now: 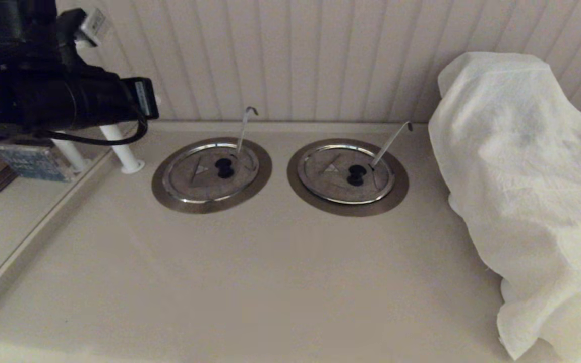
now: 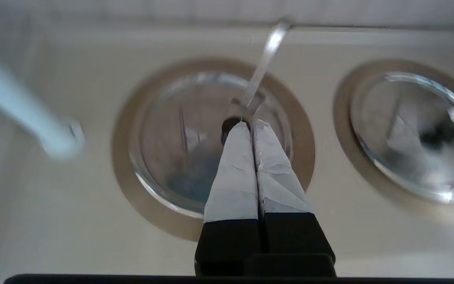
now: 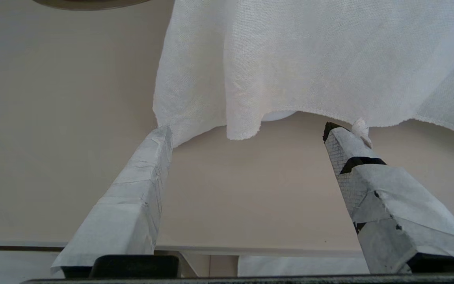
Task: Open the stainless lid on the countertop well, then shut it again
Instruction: Open the lid
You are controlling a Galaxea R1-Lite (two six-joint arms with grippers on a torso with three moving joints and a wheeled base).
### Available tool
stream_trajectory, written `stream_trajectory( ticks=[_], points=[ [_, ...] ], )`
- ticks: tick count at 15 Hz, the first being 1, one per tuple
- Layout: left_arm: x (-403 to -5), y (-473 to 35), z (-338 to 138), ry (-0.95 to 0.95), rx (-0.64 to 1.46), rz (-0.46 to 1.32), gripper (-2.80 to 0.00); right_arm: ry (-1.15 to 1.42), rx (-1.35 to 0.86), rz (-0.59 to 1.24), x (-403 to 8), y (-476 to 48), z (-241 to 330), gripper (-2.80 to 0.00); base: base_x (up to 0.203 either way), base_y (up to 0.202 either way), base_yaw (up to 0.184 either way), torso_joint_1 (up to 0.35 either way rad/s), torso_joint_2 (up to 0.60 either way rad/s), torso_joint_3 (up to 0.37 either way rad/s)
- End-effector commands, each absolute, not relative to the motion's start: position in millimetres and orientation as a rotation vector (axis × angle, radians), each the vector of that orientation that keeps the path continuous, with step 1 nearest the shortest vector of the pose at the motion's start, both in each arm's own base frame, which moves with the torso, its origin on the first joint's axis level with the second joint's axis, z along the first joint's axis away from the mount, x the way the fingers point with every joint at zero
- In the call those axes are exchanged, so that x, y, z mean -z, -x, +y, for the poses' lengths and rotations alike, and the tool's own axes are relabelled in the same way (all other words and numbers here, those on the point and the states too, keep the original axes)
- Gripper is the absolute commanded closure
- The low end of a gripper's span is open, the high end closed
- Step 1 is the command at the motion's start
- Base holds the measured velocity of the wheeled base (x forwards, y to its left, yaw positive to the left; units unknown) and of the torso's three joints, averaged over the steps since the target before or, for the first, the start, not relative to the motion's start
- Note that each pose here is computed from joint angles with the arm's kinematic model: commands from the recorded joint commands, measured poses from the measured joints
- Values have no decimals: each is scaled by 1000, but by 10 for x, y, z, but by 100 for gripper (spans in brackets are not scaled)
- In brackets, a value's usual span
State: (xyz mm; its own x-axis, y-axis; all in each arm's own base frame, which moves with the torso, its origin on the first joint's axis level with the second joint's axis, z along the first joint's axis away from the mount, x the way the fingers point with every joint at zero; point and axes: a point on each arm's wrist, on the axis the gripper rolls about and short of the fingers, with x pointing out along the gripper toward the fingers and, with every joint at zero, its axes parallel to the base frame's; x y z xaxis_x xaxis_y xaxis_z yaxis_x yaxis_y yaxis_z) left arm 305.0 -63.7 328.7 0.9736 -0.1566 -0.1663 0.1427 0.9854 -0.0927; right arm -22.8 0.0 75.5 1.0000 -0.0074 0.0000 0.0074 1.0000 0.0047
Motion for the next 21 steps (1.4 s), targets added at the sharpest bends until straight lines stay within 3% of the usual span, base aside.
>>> stream_trajectory(
  ticks=[1,5,6,14,18,21],
  points=[
    [-2964,-3329,-719,79,132,258,0,-5,8,0,-750,228,0,-280,0,0,0,0,0,0],
    [-2395,-3731,-927,60,155,291,0,-5,8,0,-750,228,0,-280,0,0,0,0,0,0],
    [-2291,-3754,-1018,46,177,273,-280,-5,8,0,-750,228,0,-280,0,0,0,0,0,0],
    [-1766,-4199,-1233,35,143,182,-280,-5,8,0,-750,228,0,-280,0,0,0,0,0,0],
    [-1512,-4488,-1227,64,88,51,-280,-5,8,0,-750,228,0,-280,0,0,0,0,0,0],
    [-1457,-4710,-1240,76,-55,-2,-280,-5,8,0,-750,228,0,-280,0,0,0,0,0,0]
  ],
)
